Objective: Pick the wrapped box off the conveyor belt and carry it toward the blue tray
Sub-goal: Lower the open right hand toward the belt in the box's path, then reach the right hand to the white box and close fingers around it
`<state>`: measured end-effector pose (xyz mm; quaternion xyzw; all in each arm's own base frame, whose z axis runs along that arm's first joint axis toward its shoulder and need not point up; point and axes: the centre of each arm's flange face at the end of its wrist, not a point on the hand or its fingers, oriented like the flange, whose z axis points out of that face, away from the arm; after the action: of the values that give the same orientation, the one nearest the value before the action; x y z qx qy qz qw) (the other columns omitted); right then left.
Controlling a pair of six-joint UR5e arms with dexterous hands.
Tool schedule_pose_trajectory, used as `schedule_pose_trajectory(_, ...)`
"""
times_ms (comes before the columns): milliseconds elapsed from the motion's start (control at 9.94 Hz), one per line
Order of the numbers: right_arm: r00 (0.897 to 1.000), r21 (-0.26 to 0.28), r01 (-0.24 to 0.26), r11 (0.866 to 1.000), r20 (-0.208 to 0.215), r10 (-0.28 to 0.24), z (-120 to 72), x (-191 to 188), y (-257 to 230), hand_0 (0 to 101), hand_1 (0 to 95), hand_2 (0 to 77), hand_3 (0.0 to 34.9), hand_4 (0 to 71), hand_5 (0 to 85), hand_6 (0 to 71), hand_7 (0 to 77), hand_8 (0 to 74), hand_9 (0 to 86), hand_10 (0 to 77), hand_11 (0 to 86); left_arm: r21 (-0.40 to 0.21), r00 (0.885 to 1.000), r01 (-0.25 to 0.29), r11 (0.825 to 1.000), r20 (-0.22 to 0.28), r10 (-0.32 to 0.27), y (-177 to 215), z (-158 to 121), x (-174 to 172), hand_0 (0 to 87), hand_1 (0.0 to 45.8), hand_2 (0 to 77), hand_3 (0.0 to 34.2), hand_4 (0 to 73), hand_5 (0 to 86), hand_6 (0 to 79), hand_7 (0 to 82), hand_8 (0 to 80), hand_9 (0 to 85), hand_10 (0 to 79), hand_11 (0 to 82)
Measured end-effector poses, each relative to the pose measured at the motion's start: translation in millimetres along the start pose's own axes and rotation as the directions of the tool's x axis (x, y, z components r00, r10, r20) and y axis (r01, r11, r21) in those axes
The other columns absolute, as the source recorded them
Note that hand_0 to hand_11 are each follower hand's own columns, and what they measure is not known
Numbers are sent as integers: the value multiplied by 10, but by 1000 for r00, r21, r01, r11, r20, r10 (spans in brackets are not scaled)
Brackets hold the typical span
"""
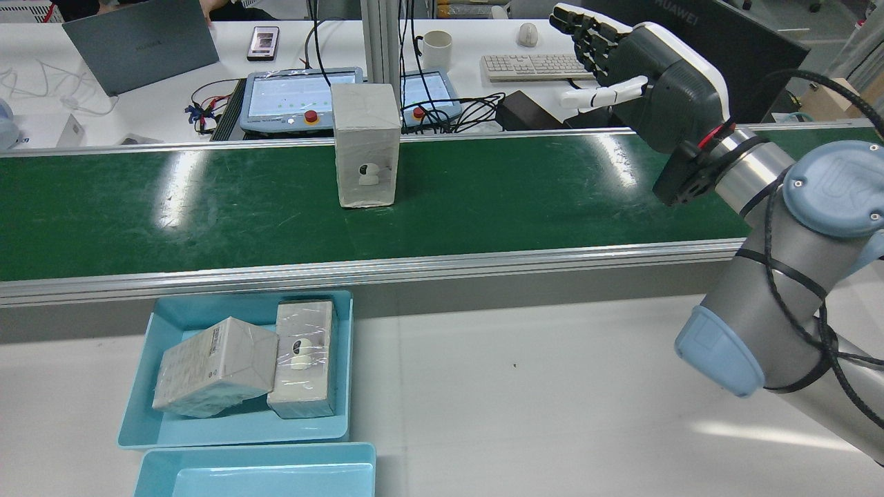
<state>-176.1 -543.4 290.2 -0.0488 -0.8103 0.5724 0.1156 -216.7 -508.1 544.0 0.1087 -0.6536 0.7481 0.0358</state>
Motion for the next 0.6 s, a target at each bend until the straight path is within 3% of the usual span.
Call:
schedule_pose_trajectory(302,999,83,27,996,-38,-24,146,253,-408,470,164,164,21,82,98,0,71,5,16,0,16,0,1000,0,1000,0,0,0,0,0,0,0,5,0,0,11,0,0,0,0,0,0)
schedule_pose_trajectory(604,998,84,24,996,-66,-18,492,597,-452,472,153,147,30,65,82,0,55,0,16,0,16,0,1000,0,1000,0,0,0,0,0,0,0,5,0,0,11,0,0,0,0,0,0)
